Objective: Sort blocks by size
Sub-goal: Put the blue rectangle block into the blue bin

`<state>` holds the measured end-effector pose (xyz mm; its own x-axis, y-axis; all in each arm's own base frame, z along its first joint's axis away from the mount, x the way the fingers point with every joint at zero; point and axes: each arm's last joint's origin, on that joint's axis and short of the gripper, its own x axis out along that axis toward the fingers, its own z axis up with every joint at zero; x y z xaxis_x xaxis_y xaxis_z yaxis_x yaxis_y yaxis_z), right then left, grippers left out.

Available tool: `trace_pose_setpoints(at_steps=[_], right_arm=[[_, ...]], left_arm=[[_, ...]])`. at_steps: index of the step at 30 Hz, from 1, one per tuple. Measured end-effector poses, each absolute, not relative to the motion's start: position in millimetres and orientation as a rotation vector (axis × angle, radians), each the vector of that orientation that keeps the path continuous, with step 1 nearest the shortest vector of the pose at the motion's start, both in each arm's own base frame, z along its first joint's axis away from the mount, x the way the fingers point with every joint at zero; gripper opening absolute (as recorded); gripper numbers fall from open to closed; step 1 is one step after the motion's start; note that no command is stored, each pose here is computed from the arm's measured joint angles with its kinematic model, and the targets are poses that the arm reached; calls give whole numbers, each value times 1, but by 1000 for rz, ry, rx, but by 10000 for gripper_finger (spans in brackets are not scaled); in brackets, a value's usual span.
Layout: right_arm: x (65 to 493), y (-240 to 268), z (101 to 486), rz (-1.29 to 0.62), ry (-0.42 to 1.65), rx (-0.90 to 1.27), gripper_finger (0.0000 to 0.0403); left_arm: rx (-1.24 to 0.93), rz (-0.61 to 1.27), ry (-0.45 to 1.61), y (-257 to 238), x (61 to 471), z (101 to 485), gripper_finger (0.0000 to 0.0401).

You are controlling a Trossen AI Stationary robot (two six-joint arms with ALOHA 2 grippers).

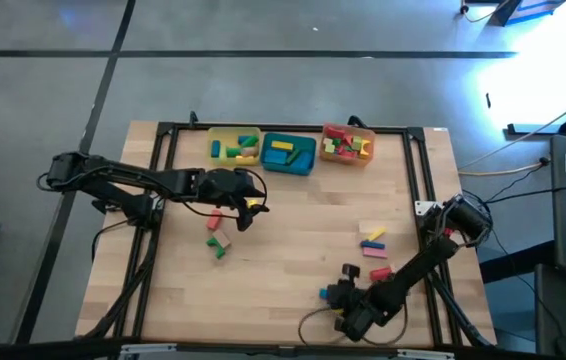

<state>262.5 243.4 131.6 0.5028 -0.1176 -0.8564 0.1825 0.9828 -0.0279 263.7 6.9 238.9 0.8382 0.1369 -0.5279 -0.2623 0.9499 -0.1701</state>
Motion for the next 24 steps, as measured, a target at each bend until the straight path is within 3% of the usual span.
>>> trace_pose_setpoints(at_steps=[4, 11, 18, 24], right_arm=[[280, 229, 160, -189, 984, -5, 114], [313, 181, 191, -260, 1040, -315, 117], [343, 109, 216, -413, 1158, -565, 114], [370, 45, 223, -405, 1184, -659, 117]], left_arm=[[-241, 213, 537, 7, 264, 239, 182], [-241, 213, 536, 7, 263, 239, 182], [-244, 202, 462, 7, 250, 259, 182], [-201, 183, 400, 7, 228, 280, 182]])
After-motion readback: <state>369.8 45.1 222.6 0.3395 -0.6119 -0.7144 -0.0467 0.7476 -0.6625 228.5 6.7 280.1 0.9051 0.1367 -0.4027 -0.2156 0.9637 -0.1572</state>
